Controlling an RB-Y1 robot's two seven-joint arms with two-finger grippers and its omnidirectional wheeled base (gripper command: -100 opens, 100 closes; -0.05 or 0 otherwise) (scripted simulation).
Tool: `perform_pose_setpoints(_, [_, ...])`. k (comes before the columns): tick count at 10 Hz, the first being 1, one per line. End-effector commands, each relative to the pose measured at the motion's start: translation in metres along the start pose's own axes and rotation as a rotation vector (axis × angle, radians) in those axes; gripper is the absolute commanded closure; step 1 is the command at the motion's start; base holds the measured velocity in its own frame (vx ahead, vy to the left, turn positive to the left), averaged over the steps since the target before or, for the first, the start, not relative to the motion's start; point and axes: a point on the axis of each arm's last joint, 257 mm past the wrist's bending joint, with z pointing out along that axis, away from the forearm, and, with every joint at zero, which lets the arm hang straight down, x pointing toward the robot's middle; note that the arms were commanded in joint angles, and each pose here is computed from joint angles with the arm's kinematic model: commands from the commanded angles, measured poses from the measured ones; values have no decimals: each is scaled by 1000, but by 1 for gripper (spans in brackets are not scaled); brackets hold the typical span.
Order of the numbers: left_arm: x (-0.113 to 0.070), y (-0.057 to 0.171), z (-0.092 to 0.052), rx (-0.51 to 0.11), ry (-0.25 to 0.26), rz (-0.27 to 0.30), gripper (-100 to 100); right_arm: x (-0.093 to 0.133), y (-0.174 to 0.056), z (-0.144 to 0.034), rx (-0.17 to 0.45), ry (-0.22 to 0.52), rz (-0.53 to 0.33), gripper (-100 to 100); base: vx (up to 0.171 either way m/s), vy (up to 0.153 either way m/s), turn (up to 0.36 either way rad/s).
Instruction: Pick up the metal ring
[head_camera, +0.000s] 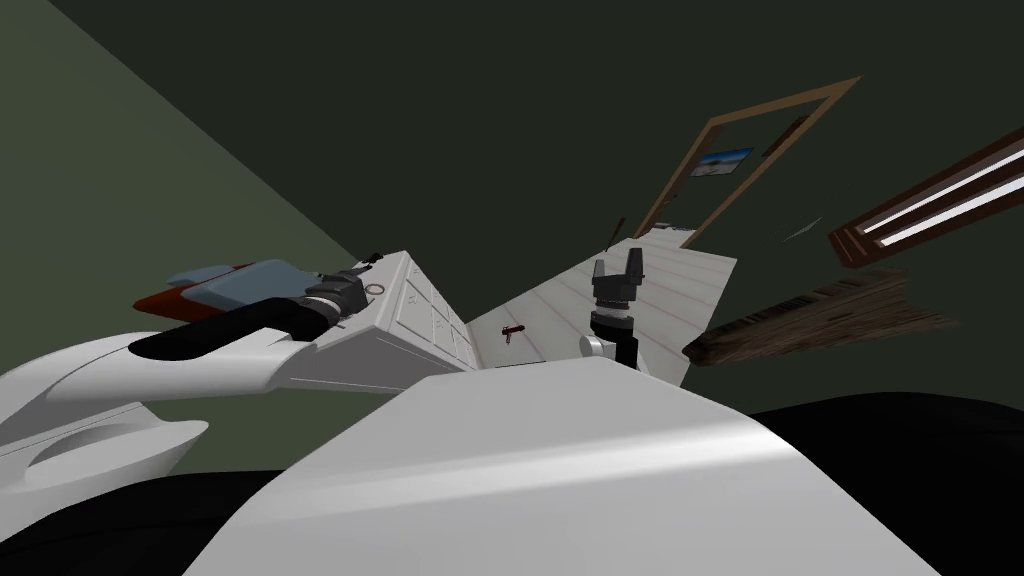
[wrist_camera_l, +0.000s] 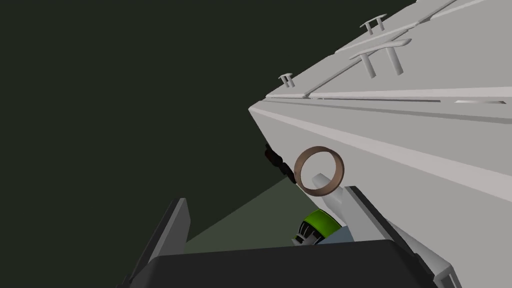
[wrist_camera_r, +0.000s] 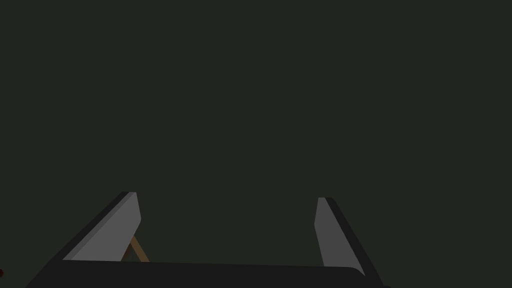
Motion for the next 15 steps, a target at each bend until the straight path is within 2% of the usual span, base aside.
perform_pose_setpoints(1, [-3,5,0,-25,-9,3,-100,0,0,0,0,0,0,0,11,5,2])
perform_pose_setpoints(4, [-9,2,-2,-81,-24,55,-100,0,0,0,0,0,0,0,26,12,-64])
perform_pose_setpoints(6, [-13,12,-3,-119,-40,55,-100,0,0,0,0,0,0,0,24,18,-8])
perform_pose_setpoints(7, [-15,8,-4,-138,-43,84,-100,0,0,0,0,0,0,0,27,20,-44])
perform_pose_setpoints(8, [-18,15,-5,-163,-54,84,-100,0,0,0,0,0,0,0,29,21,-41])
perform_pose_setpoints(9, [-18,11,-6,-177,-55,113,-100,0,0,0,0,0,0,0,36,18,-48])
perform_pose_setpoints(12, [-25,21,-11,-246,-79,144,-100,0,0,0,0,0,0,0,36,23,-29])
perform_pose_setpoints(15, [-28,23,-16,-307,-92,205,-100,0,0,0,0,0,0,0,38,29,-26])
